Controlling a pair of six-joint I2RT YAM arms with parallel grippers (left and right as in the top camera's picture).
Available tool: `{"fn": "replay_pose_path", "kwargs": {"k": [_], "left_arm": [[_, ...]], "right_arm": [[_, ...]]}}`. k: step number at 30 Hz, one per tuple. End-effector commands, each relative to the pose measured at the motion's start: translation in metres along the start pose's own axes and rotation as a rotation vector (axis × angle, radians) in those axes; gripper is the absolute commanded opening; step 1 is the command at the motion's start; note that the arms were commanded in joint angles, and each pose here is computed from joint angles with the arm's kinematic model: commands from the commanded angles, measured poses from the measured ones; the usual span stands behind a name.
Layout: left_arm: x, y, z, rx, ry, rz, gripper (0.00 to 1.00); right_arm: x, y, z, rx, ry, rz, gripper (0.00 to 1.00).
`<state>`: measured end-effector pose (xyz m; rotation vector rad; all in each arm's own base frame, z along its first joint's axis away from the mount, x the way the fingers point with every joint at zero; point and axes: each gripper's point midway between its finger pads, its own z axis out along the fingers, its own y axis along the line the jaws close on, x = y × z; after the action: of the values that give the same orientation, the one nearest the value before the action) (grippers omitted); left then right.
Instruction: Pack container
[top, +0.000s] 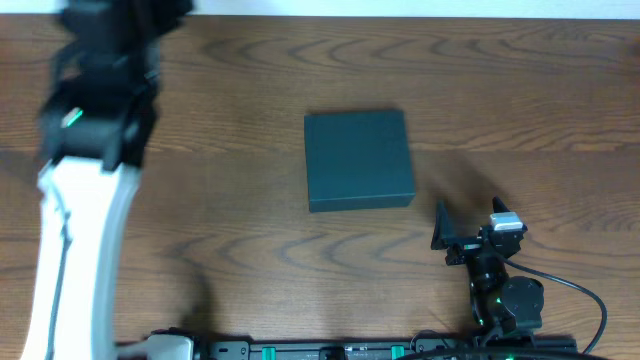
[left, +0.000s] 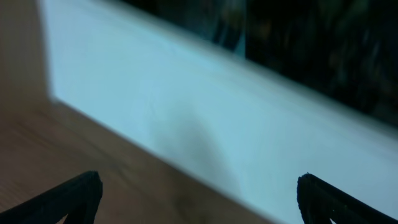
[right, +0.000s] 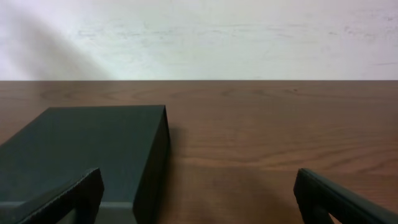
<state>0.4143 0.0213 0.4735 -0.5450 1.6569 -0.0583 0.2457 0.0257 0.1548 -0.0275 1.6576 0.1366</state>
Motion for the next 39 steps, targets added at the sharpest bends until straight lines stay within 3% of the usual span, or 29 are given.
{"fn": "replay_pose_path", "kwargs": {"k": [1, 6, 15, 28, 39], "left_arm": [[-0.033, 0.019, -0.038, -0.015, -0.091, -0.022, 0.99], [-0.041, 0.052, -0.089, -0.035, -0.156, -0.048, 0.99], [0.013, 0.103, -0.133, -0.056, -0.217, -0.091, 0.99], [0.122, 0.154, -0.134, -0.084, -0.187, -0.266, 0.99], [0.184, 0.182, -0.136, -0.104, -0.165, -0.3, 0.99]], "right_arm": [[0.0, -0.002, 0.0, 0.009, -0.003, 0.018, 0.99], [0.0, -0.002, 0.0, 0.009, -0.003, 0.017, 0.99], [0.0, -0.002, 0.0, 0.009, -0.003, 0.018, 0.99], [0.0, -0.002, 0.0, 0.009, -0.003, 0.017, 0.99], [0.0, -0.002, 0.0, 0.009, -0.003, 0.017, 0.99]]}}
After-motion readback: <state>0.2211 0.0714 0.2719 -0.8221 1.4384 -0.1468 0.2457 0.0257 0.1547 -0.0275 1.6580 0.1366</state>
